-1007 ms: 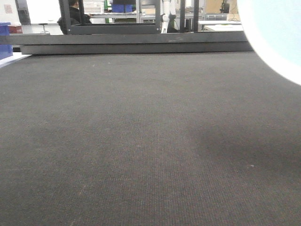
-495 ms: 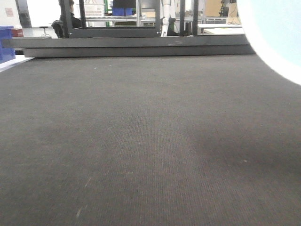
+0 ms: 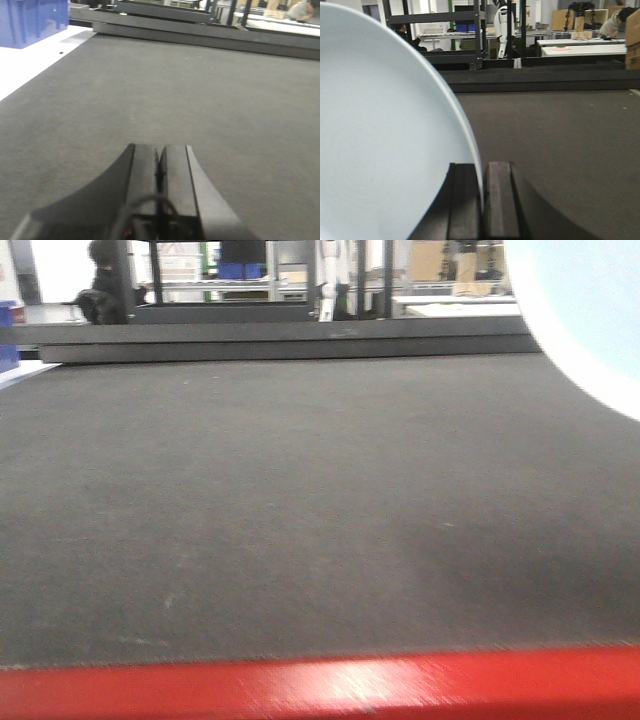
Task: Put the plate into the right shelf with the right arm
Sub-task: 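Drive the base away from the table holding the plate in the right gripper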
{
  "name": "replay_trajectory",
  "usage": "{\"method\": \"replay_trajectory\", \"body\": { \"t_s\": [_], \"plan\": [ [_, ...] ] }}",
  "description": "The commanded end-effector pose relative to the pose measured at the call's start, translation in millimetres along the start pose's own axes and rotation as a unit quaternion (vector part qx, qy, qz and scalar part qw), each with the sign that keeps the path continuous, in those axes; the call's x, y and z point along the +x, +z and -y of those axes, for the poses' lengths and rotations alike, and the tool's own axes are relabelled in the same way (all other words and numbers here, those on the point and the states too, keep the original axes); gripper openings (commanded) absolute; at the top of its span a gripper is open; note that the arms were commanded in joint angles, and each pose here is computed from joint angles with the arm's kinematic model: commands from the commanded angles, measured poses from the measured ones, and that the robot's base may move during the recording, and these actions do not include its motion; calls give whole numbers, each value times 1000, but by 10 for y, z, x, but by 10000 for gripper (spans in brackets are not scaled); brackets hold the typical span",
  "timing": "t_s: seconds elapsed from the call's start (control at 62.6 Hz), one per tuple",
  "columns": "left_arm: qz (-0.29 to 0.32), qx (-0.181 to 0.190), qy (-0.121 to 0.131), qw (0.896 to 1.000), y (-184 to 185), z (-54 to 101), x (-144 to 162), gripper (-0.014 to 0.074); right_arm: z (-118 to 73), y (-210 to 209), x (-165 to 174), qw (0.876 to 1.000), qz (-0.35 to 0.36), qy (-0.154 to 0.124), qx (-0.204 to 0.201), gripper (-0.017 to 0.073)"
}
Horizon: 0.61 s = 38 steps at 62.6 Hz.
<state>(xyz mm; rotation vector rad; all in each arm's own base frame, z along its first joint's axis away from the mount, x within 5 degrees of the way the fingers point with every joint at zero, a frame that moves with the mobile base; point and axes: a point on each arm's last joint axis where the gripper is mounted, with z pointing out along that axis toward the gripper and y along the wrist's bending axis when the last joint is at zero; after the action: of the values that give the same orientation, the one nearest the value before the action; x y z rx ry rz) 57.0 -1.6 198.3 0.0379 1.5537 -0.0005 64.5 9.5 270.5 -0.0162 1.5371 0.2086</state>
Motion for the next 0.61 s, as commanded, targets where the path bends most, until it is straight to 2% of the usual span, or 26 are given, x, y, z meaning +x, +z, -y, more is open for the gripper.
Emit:
{"method": "replay_trajectory", "body": {
  "t_s": [0.0,0.591],
  "plan": [
    [44,-6,-8,999,-8,-11,-52,-128,-10,-11,-194,998,65,-1,0,65],
    [44,-6,-8,999,-8,-11,-52,-128,-10,-11,-194,998,65,-1,0,65]
  ]
}}
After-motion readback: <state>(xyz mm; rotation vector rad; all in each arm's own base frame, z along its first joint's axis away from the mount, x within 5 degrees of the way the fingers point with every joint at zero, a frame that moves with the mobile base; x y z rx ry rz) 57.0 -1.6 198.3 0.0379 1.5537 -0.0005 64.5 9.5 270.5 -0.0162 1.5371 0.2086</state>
